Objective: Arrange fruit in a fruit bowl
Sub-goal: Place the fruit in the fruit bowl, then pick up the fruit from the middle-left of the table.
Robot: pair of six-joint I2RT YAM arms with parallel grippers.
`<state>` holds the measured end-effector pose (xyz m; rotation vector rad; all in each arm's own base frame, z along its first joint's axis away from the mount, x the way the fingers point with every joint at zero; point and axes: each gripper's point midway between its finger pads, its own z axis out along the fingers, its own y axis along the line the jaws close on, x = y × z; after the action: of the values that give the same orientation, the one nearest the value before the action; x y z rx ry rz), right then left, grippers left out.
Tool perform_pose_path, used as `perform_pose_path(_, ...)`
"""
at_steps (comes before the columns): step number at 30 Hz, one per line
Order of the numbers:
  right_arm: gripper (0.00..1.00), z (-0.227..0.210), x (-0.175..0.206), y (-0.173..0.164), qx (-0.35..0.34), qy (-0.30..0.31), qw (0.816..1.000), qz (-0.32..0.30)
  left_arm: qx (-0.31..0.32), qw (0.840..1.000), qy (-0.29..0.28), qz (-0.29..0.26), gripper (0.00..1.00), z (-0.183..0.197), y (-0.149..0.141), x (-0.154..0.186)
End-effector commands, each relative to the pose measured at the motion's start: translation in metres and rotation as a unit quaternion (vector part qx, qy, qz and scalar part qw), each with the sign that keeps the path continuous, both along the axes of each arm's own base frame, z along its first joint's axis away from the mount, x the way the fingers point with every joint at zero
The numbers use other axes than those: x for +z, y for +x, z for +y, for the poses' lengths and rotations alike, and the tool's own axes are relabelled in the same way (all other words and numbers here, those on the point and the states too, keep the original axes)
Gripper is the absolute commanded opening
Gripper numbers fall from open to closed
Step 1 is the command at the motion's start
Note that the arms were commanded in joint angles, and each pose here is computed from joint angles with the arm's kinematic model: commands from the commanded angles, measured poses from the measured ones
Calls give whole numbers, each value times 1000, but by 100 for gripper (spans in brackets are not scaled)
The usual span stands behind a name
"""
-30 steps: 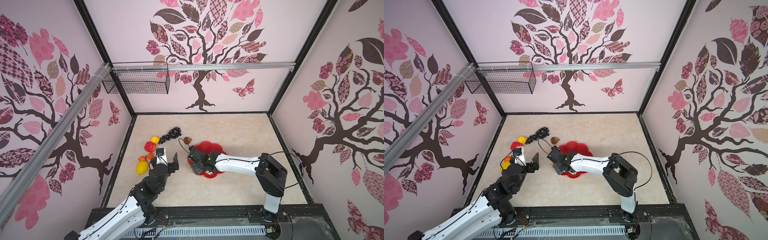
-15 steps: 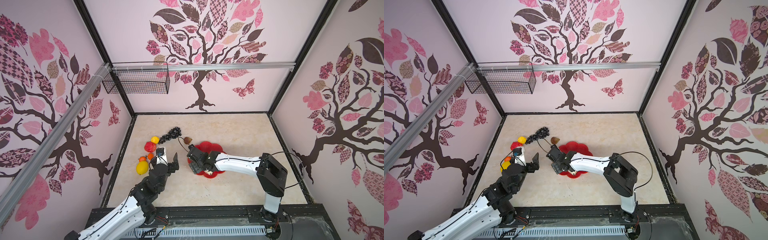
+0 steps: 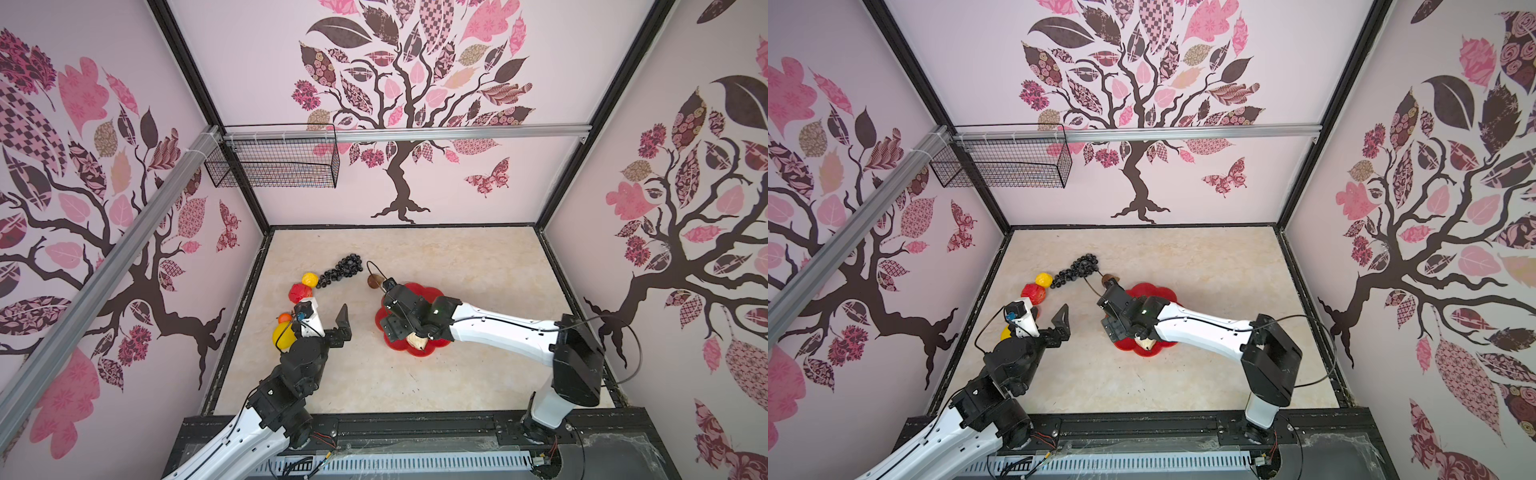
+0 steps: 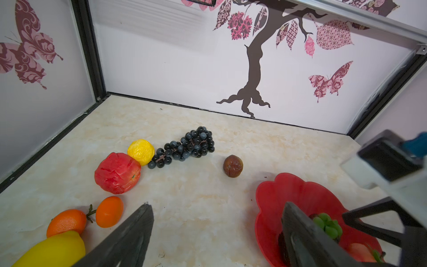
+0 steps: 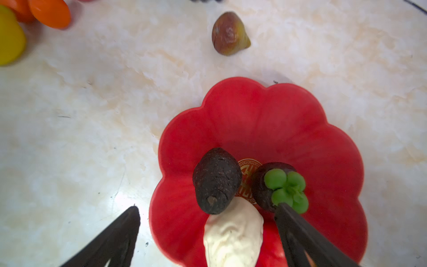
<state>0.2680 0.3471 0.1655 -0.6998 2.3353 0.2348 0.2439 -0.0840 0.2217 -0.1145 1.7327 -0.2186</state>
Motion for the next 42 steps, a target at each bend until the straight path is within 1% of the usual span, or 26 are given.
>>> perform_pose_path(1,96,-12,50,-9,0,50,998,-34,38,999,8,33,90,9,4,-8)
perform_pose_path(3,96,-24,63,-14,-2,74,996,-53,69,996,17,61,91,16,10,-13)
perform_pose_path(5,97,-38,74,-20,-6,99,992,-72,86,992,20,91,91,18,18,-19)
perform_pose_path(8,98,-67,88,-26,-32,122,987,-100,88,987,8,137,91,17,37,-27)
perform_pose_path(10,99,-85,90,-32,-45,129,985,-110,112,980,1,165,91,26,48,-34)
perform_pose_path(13,100,-106,88,-41,-57,142,981,-117,171,963,-14,206,91,53,63,-45)
perform_pose_path(15,100,-118,81,-48,-63,152,979,-117,216,948,-34,230,90,76,73,-53)
perform_pose_path(18,100,-129,66,-57,-68,165,978,-106,261,928,-62,261,90,104,89,-65)
perform_pose_path(20,100,-133,58,-62,-69,172,978,-95,287,913,-60,283,90,118,99,-70)
perform_pose_path(22,100,-134,50,-66,-68,174,979,-84,299,901,-51,310,90,127,111,-75)
perform_pose_path(23,100,-135,46,-68,-68,175,979,-80,306,893,-51,327,89,131,115,-80)
perform_pose_path(25,100,-136,42,-70,-67,177,979,-74,311,882,-55,350,88,139,124,-91)
perform_pose_path(29,100,-137,40,-72,-65,182,979,-68,307,868,-69,384,84,148,138,-112)
perform_pose_path(33,100,-137,38,-73,-64,184,978,-69,294,862,-70,407,83,145,151,-123)
perform_pose_path(35,100,-136,37,-74,-62,182,979,-67,283,862,-70,415,84,142,158,-129)
perform_pose_path(37,100,-136,38,-74,-60,182,979,-64,288,854,-63,429,85,144,159,-133)
perform_pose_path(42,100,-136,41,-75,-59,186,979,-67,294,851,-59,432,88,147,164,-140)
